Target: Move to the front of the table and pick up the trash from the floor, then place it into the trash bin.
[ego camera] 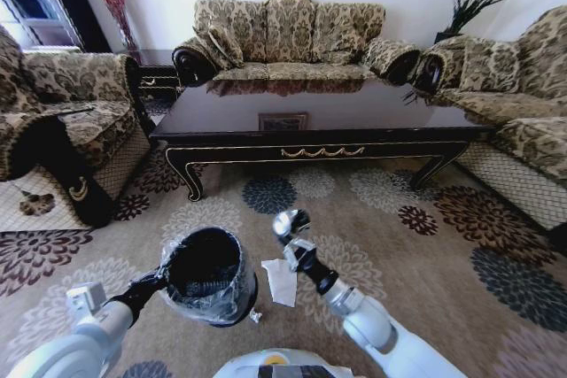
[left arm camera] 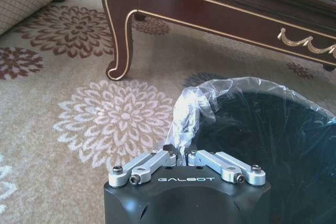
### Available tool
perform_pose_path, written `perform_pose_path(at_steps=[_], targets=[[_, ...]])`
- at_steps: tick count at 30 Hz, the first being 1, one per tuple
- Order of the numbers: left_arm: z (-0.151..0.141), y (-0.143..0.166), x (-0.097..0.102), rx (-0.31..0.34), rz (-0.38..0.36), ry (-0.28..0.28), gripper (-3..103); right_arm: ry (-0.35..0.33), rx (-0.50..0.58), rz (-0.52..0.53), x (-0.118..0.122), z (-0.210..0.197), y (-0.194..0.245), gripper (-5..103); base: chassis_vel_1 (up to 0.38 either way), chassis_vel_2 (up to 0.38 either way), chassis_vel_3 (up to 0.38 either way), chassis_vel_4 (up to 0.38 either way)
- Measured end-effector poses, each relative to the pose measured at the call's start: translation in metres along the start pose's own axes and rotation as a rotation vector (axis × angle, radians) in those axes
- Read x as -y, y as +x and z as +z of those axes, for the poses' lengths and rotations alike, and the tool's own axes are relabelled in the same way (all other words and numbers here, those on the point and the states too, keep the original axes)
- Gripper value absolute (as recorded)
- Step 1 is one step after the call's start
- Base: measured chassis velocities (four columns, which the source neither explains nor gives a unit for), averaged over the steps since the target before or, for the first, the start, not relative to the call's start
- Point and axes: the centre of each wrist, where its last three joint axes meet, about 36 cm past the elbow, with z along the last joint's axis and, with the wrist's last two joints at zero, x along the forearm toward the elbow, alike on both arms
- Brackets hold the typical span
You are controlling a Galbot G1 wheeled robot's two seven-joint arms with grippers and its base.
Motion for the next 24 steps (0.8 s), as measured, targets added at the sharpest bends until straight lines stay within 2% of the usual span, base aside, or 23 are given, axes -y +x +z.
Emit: perform_pose_path(at_steps=[5, 24], targets=[[0.002, 0.004, -0.004, 0.001, -0.021, 0.009, 5, 0.021, 0.069, -0.178, -0.003, 0.008, -0.022, 4, 0.000, 0.000, 0.000, 0.000], [0.002, 0.004, -0.004, 0.023, -0.033, 0.019, 5, 0.138, 0.102, -0.450, 0.029, 0.019, -0.073, 4, 0.000, 0.000, 0.000, 0.000]])
